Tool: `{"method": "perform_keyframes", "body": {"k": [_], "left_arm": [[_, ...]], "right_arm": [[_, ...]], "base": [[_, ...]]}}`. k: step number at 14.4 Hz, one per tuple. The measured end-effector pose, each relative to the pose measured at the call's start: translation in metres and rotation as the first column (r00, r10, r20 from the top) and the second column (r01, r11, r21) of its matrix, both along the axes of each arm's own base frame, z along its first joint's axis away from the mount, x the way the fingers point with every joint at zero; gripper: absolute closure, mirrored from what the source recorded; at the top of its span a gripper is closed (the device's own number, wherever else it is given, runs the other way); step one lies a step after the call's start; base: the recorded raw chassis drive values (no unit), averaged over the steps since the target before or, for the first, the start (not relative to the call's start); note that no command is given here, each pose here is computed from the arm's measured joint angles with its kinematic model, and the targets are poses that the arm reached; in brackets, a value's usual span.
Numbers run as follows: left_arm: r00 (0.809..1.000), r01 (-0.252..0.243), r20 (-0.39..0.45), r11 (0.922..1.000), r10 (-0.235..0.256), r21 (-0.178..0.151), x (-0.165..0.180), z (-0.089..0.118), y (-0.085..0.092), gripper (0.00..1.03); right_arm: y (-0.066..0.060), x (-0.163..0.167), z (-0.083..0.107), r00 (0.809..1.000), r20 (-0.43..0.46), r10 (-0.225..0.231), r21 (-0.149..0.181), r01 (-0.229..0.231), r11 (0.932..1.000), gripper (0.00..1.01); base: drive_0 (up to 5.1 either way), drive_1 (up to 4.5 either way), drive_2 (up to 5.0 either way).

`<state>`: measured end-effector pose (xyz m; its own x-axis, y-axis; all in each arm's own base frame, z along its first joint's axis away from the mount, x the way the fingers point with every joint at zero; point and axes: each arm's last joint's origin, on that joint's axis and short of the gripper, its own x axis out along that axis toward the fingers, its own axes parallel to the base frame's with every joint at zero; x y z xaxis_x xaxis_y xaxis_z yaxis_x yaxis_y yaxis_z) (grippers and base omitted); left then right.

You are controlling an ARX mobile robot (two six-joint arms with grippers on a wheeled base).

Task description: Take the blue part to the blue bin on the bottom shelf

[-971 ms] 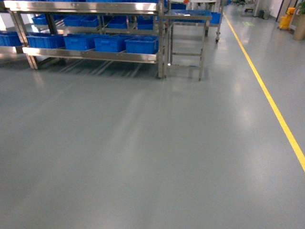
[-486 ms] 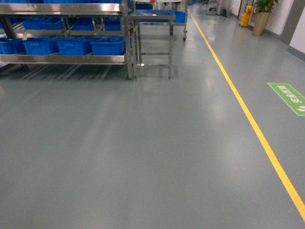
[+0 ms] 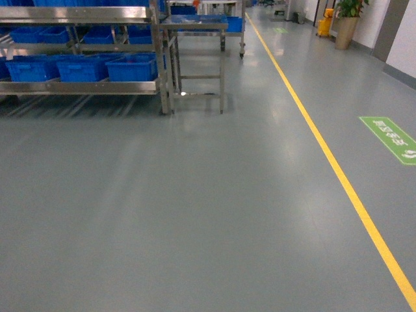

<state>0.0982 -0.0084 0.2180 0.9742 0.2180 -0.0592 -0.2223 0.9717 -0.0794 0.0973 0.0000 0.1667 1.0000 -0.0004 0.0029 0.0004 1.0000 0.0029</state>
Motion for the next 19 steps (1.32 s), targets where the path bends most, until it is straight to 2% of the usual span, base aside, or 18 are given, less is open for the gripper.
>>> {"method": "perform_keyframes", "body": {"k": [19], "left_arm": [[1.000, 0.000, -0.006, 1.0000, 0.000, 0.001, 0.0002, -0.0006, 0.0000, 0.60]], "right_arm": [[0.0000, 0.0000, 0.0000, 1.000, -0.001, 0.000, 0.000, 0.000, 1.0000, 0.03]], "base": [[0.0, 4.34, -4.3]]}}
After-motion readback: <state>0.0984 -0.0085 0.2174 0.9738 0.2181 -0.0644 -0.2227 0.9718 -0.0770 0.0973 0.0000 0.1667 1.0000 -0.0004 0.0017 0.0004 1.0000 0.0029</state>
